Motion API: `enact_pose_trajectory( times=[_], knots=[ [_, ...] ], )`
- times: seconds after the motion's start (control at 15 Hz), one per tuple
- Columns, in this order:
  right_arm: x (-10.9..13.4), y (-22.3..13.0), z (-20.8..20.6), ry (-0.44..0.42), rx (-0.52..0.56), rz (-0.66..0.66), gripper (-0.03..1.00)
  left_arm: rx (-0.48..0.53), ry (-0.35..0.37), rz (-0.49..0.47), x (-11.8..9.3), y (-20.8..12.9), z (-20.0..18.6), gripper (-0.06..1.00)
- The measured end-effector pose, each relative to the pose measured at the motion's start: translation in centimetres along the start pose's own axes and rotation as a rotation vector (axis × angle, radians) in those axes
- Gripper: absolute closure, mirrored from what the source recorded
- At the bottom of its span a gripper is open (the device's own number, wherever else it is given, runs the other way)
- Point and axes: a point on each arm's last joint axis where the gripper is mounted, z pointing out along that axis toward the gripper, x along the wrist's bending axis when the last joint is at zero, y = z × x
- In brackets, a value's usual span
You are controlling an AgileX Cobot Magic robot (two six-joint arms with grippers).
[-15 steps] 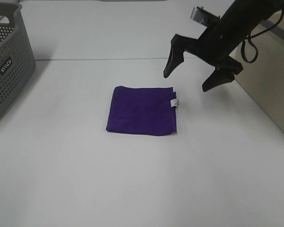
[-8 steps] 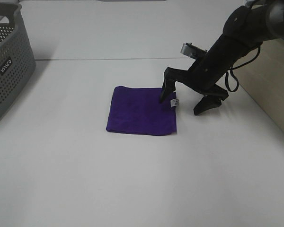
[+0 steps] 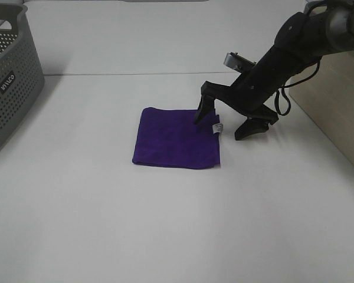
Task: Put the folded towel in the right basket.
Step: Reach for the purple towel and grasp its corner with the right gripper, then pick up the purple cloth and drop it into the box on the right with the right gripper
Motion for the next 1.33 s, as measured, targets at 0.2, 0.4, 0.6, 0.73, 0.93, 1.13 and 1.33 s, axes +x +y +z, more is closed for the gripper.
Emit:
enact_pose_trajectory(
  times=[0.2,0.4,0.6,0.73,0.93,1.13,1.33],
  knots=[
    [2.1,-0.5,2.2,0.032,-0.017,-0.003,0.06,0.000,0.005,0.003,0.0,0.0,0.0,-0.05],
    [6.1,-1.1,5.0,0.076,-0.040,-0.045,0.39,0.000,0.008,0.005,0.1,0.0,0.0,-0.05],
    [8.4,-1.5,6.5,0.078,-0.081,-0.107,0.93,0.001,0.014,0.009,0.1,0.0,0.0,-0.05],
    [9.0,-1.4,6.6,0.076,-0.084,-0.138,0.95,0.001,0.016,0.009,0.1,0.0,0.0,-0.05],
    [9.9,-1.0,5.5,0.062,-0.016,-0.231,0.95,0.001,0.015,0.009,0.1,0.0,0.0,-0.05],
    [12.4,1.4,1.1,0.025,-0.019,-0.346,0.96,0.001,0.016,0.010,0.1,0.0,0.0,-0.05],
    [16.2,4.3,-8.6,0.016,-0.172,-0.456,0.96,0.001,0.016,0.010,0.1,0.0,0.0,-0.05]
  ],
)
